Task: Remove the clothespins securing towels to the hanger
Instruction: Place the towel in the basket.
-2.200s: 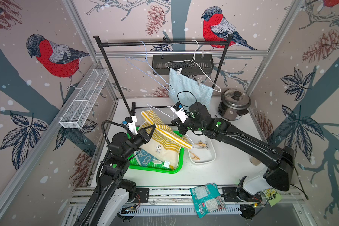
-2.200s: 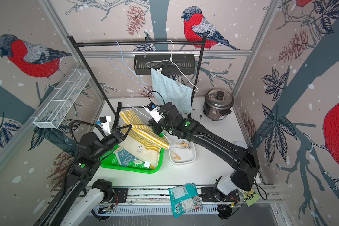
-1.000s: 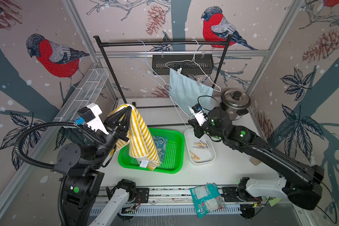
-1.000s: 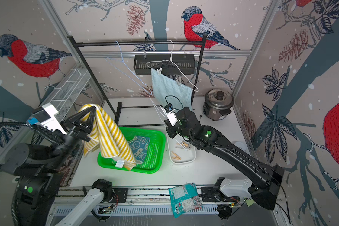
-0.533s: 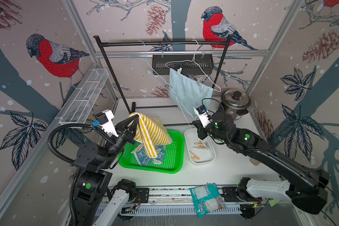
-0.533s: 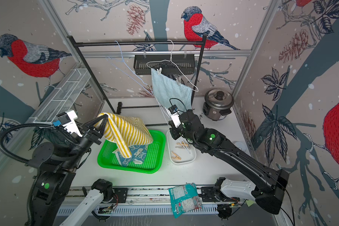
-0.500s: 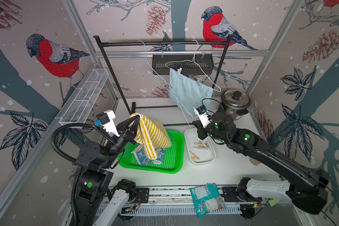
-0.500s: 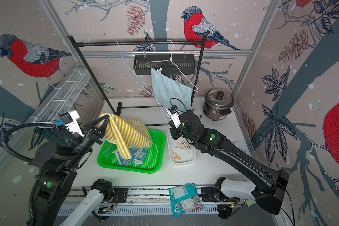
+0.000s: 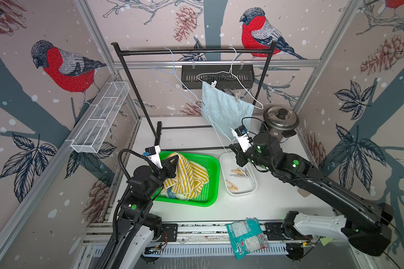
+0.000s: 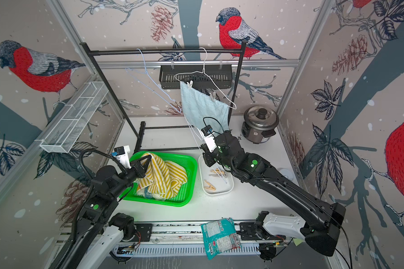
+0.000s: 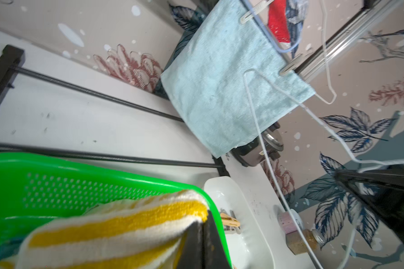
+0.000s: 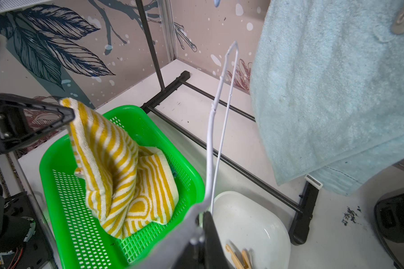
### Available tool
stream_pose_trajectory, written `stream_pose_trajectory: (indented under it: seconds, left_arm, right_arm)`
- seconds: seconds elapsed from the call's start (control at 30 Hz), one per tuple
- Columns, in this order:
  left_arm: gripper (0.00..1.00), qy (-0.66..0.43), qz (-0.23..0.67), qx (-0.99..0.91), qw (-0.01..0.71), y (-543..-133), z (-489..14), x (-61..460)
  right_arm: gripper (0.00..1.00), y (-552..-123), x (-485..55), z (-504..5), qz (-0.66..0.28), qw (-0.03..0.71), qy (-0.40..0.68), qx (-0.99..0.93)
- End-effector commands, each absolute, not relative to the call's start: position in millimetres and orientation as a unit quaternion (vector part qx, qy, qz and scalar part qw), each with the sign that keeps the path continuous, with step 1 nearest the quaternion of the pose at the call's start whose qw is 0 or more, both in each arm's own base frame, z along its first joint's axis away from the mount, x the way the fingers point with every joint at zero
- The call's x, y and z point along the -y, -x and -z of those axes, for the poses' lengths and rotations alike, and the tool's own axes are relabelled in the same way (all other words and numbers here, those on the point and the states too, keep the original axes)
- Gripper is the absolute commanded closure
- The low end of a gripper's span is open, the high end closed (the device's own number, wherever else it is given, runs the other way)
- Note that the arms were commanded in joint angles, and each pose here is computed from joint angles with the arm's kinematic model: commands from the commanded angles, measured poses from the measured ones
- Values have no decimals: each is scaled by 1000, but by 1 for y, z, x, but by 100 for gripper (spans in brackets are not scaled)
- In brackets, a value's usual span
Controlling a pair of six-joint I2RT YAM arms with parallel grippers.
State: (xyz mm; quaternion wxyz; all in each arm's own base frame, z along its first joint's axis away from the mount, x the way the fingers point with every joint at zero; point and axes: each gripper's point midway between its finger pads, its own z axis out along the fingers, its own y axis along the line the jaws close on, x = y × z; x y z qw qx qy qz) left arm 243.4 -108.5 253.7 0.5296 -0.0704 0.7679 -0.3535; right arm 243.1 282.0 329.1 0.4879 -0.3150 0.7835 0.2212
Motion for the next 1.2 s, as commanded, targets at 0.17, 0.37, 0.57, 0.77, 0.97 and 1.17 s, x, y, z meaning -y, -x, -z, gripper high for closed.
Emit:
stream_pose_trajectory:
  seconds: [0.17,0.37,0.57,0.77,0.97,1.17]
  left_arm:
    - [100,169,339,-788,485,-246,-184,92]
    - [100,223,352,-799,434,-237,-138,90]
    - [52,223,306,-791,481,-235,-168,70]
    - [29,164,256,-791,531,-226,-248,59]
    - [28,-3,262,-740,620,-225,-357,87]
    - [35,-258,242,-636,686,-235,-405,146]
  right_arm:
    - [100,-236,-289,-345,-256,494,317,-768]
    - [100,-238,-288,-346,-251,499,313,-768]
    - [100,-234,-295,-345,-262,489,333,-762]
    - [100,-222,-309,-341,-292,465,374,-747]
    - [100,-225,-309,-344,-305,463,376,-742]
    - [100,-230,-305,-342,-313,444,368,-755]
